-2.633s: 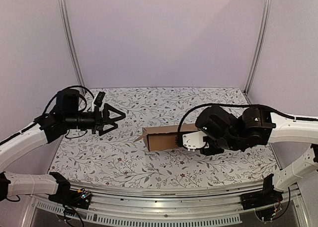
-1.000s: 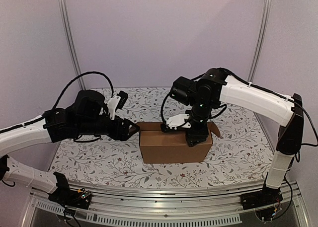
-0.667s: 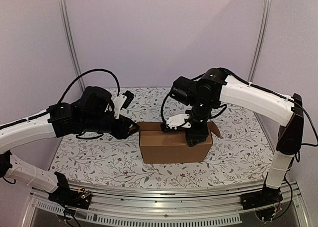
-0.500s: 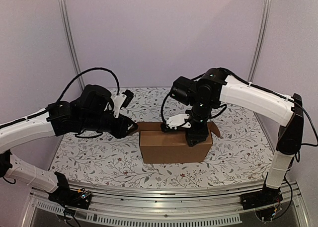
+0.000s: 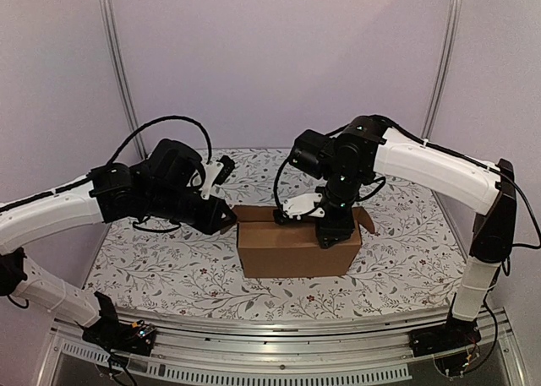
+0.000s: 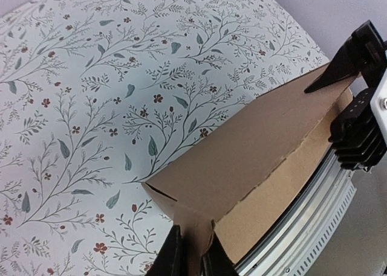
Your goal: Fold the paper box
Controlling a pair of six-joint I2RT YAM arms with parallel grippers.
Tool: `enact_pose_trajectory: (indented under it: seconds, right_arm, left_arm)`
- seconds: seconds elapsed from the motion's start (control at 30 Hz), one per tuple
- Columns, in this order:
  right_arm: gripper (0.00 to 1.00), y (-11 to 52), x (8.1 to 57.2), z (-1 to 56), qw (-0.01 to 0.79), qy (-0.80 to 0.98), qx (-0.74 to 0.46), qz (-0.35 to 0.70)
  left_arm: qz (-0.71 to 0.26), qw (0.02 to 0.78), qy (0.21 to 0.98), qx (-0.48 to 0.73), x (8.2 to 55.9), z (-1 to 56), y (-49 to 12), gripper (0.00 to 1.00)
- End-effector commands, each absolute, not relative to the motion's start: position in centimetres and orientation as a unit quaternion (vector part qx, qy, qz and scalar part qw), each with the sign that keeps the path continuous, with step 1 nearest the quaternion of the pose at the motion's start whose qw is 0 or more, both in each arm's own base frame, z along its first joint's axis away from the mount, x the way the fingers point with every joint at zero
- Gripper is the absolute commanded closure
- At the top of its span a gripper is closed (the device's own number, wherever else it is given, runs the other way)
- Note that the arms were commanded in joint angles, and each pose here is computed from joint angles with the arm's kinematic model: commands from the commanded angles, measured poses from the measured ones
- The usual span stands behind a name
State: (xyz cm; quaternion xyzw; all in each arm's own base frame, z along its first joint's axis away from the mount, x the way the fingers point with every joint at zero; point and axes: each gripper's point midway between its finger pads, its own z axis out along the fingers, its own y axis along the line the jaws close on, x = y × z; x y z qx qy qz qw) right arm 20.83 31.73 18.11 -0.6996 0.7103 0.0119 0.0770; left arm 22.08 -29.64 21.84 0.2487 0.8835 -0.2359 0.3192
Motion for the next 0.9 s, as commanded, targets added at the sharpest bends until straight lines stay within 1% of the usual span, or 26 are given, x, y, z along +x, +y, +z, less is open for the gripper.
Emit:
enact_pose_trajectory:
  seconds: [0.0, 0.47, 0.87]
  right_arm:
    - [0.5, 33.0, 20.7, 14.9, 0.047, 0.713, -0.699, 0.032]
    - [0.5, 33.1, 20.7, 14.9, 0.052, 0.714, -0.697, 0.036]
    - [0.5, 33.0, 20.9, 14.6, 0.053, 0.716, -0.695, 0.031]
  left_arm:
    - [-0.268, 0.285, 0.886, 0.248, 20.7, 22.2, -31.0, 0.88]
    - [-0.314, 0.257, 0.89, 0.209, 20.5, 22.6, -33.3, 0.89]
    - [-0.329, 0.267, 0.883, 0.201, 21.1, 25.0, -34.1, 0.89]
